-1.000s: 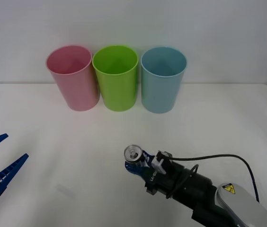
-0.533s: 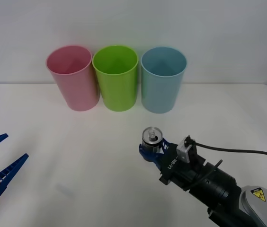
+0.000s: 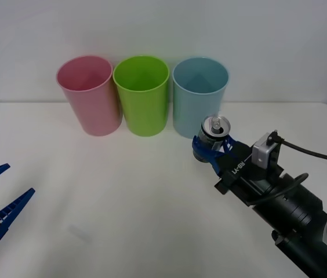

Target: Grasp the object on the table and drop it into the matching bin: aluminum can to the light blue bin, PET bottle to the pink bin.

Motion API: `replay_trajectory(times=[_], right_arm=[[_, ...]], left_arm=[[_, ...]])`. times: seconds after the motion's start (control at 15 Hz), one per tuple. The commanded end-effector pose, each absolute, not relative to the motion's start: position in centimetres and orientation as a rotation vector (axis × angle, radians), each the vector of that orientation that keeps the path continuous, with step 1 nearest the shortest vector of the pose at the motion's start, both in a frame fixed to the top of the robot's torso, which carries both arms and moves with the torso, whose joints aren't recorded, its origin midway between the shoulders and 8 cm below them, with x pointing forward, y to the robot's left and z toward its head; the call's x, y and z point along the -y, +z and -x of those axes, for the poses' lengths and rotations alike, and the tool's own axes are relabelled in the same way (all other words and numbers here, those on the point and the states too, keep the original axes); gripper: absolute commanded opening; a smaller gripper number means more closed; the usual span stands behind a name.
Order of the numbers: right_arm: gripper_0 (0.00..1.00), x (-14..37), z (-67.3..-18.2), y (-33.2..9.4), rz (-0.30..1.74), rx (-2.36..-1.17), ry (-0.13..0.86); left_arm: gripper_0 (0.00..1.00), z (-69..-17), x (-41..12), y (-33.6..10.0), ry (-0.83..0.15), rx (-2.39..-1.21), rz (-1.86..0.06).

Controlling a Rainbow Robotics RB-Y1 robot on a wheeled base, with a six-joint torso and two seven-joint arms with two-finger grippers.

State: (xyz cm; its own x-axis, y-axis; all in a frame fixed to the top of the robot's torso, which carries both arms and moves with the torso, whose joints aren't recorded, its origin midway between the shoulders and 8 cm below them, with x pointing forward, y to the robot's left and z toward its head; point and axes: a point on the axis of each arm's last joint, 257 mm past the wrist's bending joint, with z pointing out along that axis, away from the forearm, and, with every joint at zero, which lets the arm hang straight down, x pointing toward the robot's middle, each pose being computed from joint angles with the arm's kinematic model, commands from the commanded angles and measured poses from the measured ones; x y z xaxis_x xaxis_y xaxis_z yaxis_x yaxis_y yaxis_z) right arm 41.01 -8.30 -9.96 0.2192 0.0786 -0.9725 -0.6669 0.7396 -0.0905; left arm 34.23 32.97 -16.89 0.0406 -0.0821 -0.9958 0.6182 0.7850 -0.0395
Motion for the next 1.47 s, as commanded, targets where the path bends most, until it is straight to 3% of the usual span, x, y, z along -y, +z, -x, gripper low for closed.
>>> replay_trajectory(times=[0.07,0.87,1.47], right_arm=[[0.00,9.5,-42.1,-7.8,0.519,-1.237,0.575],[0.00,12.3,-51.7,-3.4,0.472,-1.217,0.532],[0.00,12.0,-59.6,-3.0,0.424,-1.260,0.444]], left_arm=[[1.00,-34.2,-33.0,-16.9,-0.567,-1.441,-0.465],[1.00,-34.2,-33.0,-16.9,-0.567,-1.441,-0.465],[1.00,-34.2,-33.0,-16.9,-0.567,-1.441,-0.465]])
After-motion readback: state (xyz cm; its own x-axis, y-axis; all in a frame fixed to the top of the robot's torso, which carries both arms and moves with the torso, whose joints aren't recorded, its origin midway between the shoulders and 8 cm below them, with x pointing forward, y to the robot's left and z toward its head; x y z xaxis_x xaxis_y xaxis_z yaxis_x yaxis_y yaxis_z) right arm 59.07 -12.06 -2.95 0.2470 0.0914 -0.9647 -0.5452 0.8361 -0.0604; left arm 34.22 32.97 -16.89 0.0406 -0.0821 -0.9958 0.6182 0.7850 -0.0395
